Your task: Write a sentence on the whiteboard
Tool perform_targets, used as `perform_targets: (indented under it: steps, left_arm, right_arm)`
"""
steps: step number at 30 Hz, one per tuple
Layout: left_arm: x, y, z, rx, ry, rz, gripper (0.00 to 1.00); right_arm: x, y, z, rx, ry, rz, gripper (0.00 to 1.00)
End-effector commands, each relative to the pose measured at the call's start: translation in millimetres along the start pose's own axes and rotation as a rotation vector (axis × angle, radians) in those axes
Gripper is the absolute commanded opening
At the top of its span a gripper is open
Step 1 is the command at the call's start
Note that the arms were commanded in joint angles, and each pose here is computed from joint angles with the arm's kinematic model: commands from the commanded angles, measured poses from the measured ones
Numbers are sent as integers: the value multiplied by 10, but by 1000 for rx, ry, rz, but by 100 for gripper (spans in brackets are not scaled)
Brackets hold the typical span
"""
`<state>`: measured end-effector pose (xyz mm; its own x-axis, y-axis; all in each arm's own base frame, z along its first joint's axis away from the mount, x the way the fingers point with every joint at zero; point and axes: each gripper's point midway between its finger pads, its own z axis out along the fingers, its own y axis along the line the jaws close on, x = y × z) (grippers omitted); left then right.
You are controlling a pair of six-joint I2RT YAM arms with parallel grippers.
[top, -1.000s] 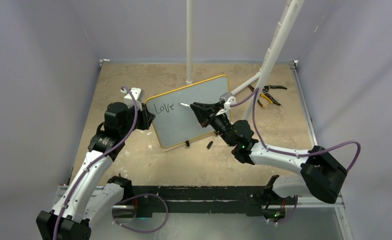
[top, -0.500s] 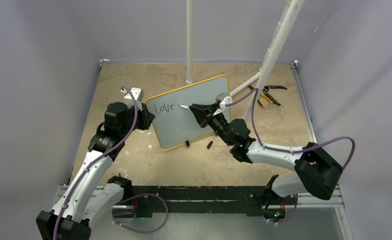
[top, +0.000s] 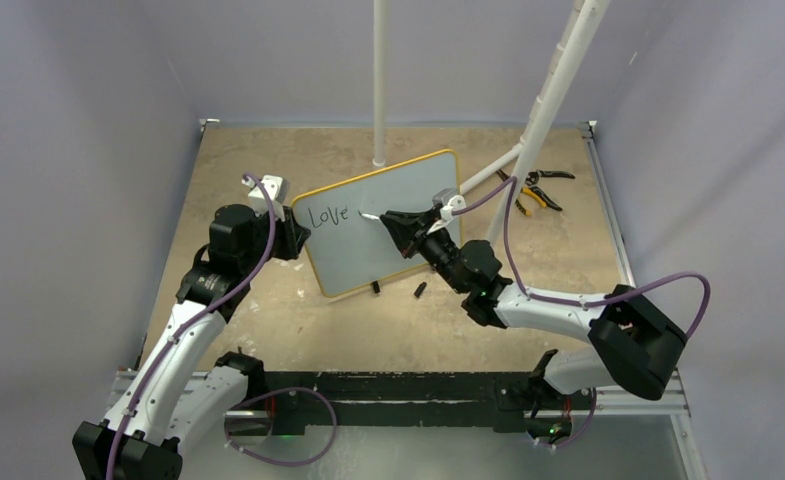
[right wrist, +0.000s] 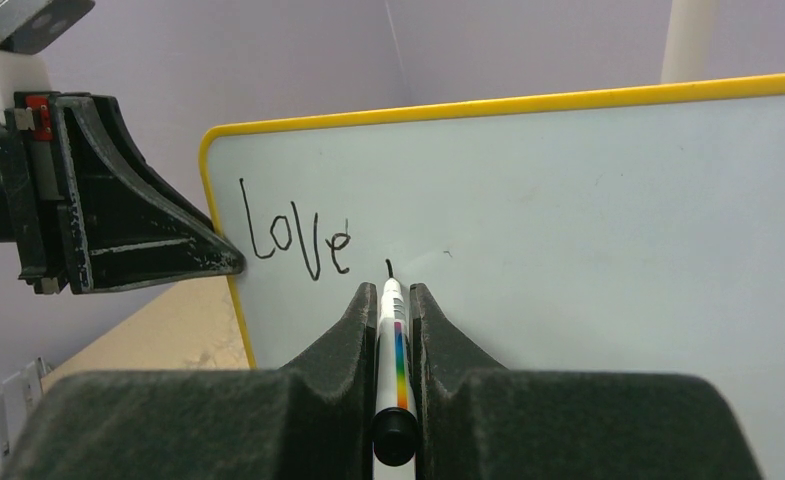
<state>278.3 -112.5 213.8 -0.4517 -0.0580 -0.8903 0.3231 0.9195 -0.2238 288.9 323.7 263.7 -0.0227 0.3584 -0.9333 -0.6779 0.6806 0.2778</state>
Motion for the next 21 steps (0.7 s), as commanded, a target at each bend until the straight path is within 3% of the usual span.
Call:
perform_targets:
  steps: [1, 21]
  left_arm:
    - [-95, 1, 7, 3, -42, 19, 11]
    - [-95, -3, 7, 6, -42, 21, 11]
  right_arm:
    - [-38, -96, -29, 39, -23, 38, 0]
    - [-374, -33, 106, 31, -129, 33, 0]
